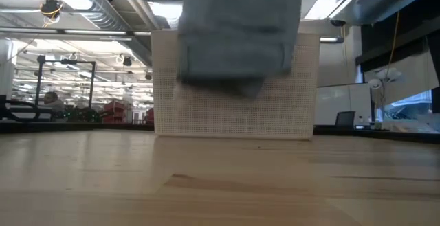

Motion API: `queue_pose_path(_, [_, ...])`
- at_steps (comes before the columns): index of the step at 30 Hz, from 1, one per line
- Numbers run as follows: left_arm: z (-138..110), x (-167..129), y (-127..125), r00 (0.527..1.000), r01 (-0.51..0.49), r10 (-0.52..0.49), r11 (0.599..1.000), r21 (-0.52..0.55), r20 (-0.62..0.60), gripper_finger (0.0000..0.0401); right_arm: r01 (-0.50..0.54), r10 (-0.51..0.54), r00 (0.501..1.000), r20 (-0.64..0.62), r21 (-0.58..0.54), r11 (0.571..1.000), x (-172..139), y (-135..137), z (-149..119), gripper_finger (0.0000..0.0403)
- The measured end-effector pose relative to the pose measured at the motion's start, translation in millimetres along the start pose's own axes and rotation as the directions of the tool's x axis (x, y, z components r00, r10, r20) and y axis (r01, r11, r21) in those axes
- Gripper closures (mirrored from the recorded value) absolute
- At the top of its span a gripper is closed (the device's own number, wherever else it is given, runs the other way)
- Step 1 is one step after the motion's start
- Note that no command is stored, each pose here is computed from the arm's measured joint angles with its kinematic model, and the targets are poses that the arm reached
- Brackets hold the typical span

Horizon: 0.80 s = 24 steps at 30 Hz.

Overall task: Sort clothes
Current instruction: Put the blue pants into the white laundry bin

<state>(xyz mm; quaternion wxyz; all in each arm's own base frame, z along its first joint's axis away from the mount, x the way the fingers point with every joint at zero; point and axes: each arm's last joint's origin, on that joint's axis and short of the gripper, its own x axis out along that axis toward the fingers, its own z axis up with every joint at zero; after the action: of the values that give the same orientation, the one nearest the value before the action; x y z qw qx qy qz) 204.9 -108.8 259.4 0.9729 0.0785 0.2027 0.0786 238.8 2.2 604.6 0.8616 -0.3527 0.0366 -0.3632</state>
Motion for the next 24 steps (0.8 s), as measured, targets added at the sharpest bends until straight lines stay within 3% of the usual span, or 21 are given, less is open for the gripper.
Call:
queue_pose_path(7, [0, 0, 0, 1.0, 0.0, 0.0, 1.0, 0.004, 0.0, 0.0214, 0.231, -0.225, 0.966, 0.128, -0.038, 0.972, -2, -37, 12, 0.0343])
queue_pose_path(14, [2, 1, 1, 1.0, -0.004, 0.004, 1.0, 0.029, 0.017, 0.0214, 0.465, -0.453, 0.868, 0.203, -0.012, 0.885, -1, -70, 10, 0.0343])
queue_pose_path(18, [2, 1, 1, 1.0, -0.005, 0.005, 1.0, 0.022, 0.016, 0.0214, 0.52, -0.498, 0.827, 0.259, -0.018, 0.854, 4, -82, 4, 0.0343])
queue_pose_path(21, [2, 1, 1, 1.0, -0.006, 0.005, 1.0, 0.019, 0.017, 0.0214, 0.517, -0.488, 0.84, 0.238, -0.073, 0.853, 16, -81, -4, 0.0343])
queue_pose_path(24, [2, 1, 1, 1.0, -0.006, 0.006, 1.0, 0.014, 0.016, 0.0214, 0.457, -0.429, 0.884, 0.188, -0.147, 0.877, 32, -72, -14, 0.0343])
